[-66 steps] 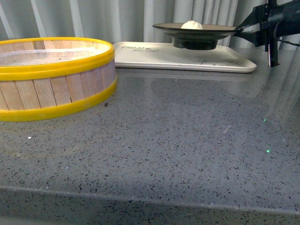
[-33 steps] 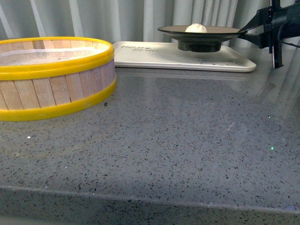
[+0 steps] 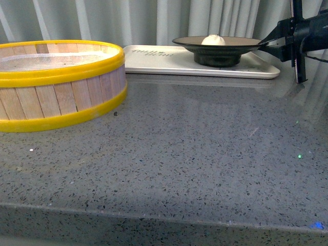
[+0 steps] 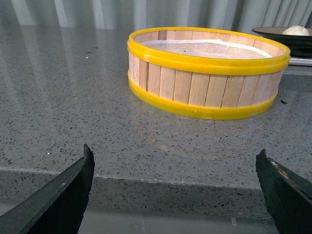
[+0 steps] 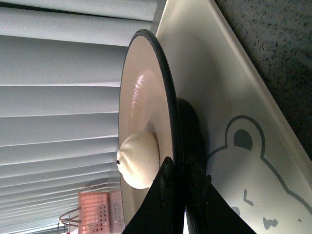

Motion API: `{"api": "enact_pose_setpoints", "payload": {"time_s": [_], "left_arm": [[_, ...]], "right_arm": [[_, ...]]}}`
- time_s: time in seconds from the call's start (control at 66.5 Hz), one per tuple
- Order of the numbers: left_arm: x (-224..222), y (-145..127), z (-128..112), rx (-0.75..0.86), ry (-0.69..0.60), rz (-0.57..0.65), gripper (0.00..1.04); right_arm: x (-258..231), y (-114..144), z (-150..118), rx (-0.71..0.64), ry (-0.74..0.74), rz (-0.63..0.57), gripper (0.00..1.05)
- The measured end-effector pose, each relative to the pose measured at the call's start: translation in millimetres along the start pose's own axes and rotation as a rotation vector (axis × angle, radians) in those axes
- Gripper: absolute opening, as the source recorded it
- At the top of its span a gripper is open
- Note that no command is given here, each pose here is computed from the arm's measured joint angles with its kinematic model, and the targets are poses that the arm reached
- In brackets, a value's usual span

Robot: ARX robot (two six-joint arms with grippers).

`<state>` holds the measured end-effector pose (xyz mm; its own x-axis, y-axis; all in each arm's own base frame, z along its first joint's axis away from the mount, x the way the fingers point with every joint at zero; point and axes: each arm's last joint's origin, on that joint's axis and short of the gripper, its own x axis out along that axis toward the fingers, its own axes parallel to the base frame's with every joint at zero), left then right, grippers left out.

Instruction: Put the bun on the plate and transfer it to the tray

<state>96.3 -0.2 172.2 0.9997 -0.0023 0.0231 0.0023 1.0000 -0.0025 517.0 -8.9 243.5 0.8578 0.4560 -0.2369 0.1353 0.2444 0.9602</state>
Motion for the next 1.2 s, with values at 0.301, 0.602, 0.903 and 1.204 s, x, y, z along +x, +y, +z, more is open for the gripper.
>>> {"api": "enact_pose_setpoints", "payload": {"time_s": [0.301,0.602,0.903,1.204], "left_arm": [[0,0,0,0.0,0.0,0.0,0.98],[0,0,0,0.0,0.0,0.0,0.98],[0,0,0,0.0,0.0,0.0,0.98],[0,0,0,0.0,0.0,0.0,0.98]], "right_arm": [[-1,-2,-10,0.004,0.007,0.002,0.28],[-15,-3,-24,0.021,-0.024,-0.029,0.78],[-69,4,-21,0.009,-0.157,-0.038,0.96],[-226,0,-38,-0.478,-0.713,-0.222,0.96]]}}
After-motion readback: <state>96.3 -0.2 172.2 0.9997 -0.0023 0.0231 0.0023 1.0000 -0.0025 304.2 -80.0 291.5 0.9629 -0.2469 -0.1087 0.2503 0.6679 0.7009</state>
